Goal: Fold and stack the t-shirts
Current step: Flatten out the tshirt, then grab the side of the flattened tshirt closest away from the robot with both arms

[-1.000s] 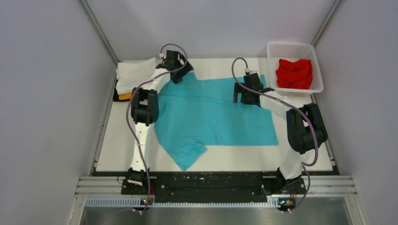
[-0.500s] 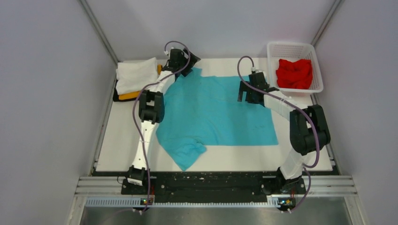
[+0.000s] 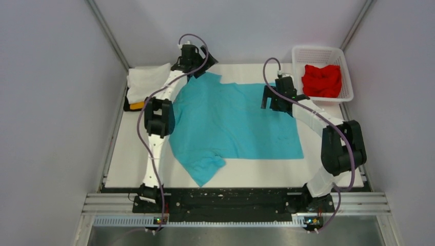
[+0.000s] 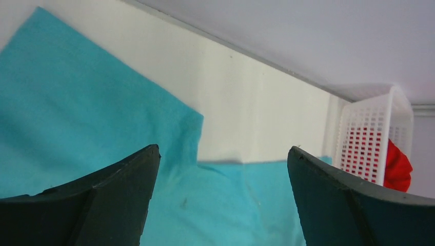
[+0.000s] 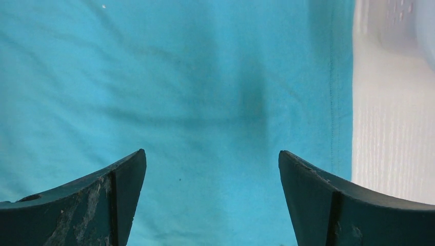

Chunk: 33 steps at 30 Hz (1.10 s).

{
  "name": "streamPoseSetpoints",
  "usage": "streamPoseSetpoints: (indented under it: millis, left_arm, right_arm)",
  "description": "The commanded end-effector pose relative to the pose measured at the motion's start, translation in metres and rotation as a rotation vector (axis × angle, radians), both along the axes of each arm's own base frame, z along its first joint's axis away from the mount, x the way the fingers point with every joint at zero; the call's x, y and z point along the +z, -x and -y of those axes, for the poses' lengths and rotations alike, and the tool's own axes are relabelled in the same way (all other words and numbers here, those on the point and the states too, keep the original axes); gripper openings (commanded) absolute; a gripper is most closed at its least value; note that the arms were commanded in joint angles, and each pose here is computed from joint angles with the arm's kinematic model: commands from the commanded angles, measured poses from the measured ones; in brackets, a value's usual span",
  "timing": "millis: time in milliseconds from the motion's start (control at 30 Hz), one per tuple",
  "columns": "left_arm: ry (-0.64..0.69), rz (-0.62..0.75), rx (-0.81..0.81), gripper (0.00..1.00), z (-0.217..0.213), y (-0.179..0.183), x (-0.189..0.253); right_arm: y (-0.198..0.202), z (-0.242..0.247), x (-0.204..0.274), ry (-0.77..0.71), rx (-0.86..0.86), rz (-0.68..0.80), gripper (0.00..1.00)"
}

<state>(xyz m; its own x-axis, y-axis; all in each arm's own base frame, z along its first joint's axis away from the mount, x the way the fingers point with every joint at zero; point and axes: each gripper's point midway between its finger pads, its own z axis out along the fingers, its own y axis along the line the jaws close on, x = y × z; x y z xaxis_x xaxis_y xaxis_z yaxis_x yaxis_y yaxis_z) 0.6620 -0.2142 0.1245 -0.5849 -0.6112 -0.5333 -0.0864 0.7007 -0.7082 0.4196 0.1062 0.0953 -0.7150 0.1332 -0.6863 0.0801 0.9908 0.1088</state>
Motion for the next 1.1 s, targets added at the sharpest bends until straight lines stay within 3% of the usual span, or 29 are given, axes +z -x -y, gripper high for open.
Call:
streamPoseSetpoints:
  millis: [0,167,300,533,767,900,1067]
  left_arm:
    - [-0.134,0.162,-0.035,0.99,-0.022,0.057,0.133]
    - [-0.256,0.014,-0.030,0.99,-0.046,0.149,0.120]
    - [-0.404,-0.113,-0.002,0.99,-0.058,0.236,0.076]
    - [-0.369,-0.310,0.026,0.99,-0.069,0.374,0.003]
    - [-0.385,-0.543,0.024,0.98,-0.058,0.474,-0.048]
    - [-0.471,-0.592,-0.072,0.93,-0.033,0.518,-0.054]
    - [-0.647,-0.703,-0.107,0.79,-0.039,0.557,-0.079]
  right_arm:
    - [0.008,0.001,0.031,-0.045,-0.010,0.070,0.99]
    - [0.030,0.005,0.024,-0.075,-0.042,0.047,0.99]
    - [0.055,0.026,0.023,-0.055,-0.144,0.042,0.99]
    - [0.100,0.064,0.020,-0.064,-0.338,0.066,0.99]
    - [0.116,0.067,0.015,-0.068,-0.331,0.068,0.99]
    - [0.123,0.067,0.008,-0.069,-0.327,0.044,0.99]
    - [0.134,0.074,0.005,-0.052,-0.348,0.045,0.98]
